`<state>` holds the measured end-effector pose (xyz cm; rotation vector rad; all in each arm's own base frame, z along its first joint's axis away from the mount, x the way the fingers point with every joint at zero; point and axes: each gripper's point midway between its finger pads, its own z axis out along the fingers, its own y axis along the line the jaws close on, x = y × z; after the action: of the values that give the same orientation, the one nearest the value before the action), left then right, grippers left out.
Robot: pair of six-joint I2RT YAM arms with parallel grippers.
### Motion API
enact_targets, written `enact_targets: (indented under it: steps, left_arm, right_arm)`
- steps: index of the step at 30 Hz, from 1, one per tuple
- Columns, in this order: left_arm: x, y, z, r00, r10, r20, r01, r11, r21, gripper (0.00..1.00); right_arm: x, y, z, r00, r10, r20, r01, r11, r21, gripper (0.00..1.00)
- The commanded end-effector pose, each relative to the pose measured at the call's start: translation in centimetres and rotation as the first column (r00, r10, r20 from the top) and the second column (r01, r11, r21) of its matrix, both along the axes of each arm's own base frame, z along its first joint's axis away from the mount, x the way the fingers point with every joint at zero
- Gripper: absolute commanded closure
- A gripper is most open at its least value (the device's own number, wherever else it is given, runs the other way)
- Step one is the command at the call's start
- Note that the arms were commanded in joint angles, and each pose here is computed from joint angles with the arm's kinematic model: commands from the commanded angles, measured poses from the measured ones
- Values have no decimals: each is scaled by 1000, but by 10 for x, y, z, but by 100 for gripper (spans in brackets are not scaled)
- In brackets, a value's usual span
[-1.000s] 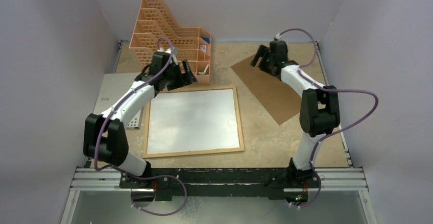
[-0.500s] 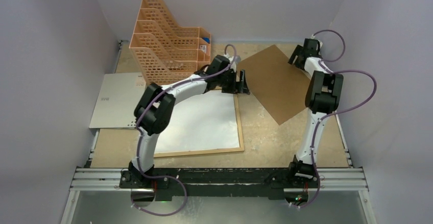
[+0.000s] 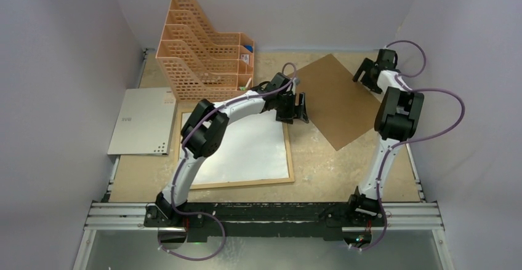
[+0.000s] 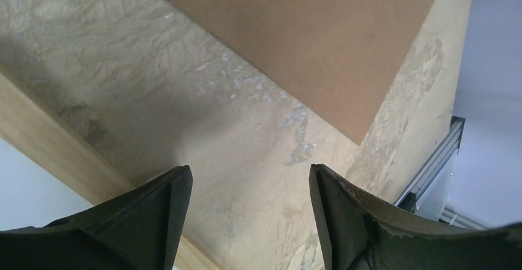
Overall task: Put the photo into the frame
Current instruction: Move the photo frame to the center of the board, then move the photo frame item to the center of the board.
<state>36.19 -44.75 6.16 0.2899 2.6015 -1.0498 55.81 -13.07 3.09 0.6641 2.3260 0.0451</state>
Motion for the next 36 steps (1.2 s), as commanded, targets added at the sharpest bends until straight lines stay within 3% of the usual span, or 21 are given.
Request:
enact_targets:
  steps: [1, 8, 17, 27, 36]
  left_arm:
    - [2, -2, -10, 996, 59, -70, -59, 998, 13, 28]
    - [2, -5, -35, 986, 116, -119, -111, 993, 48, 29]
    - [-7, 2, -60, 977, 125, -172, -109, 989, 95, 29]
    - [-18, -20, -14, 976, 36, -217, -61, 992, -108, 29]
    - [-21, -46, 64, 984, -89, -155, 27, 931, -364, 33]
  right_arm:
    - [-64, 32, -33, 977, 26, -211, 4, 991, 137, 16]
    - [-109, 45, -40, 967, 21, -252, 18, 988, 153, 16]
    - [-178, 83, -40, 966, 10, -260, 65, 959, 277, 17]
    - [-214, 107, -32, 975, -28, -221, 109, 925, 364, 17]
    - [-224, 111, -34, 975, -53, -214, 133, 914, 384, 17]
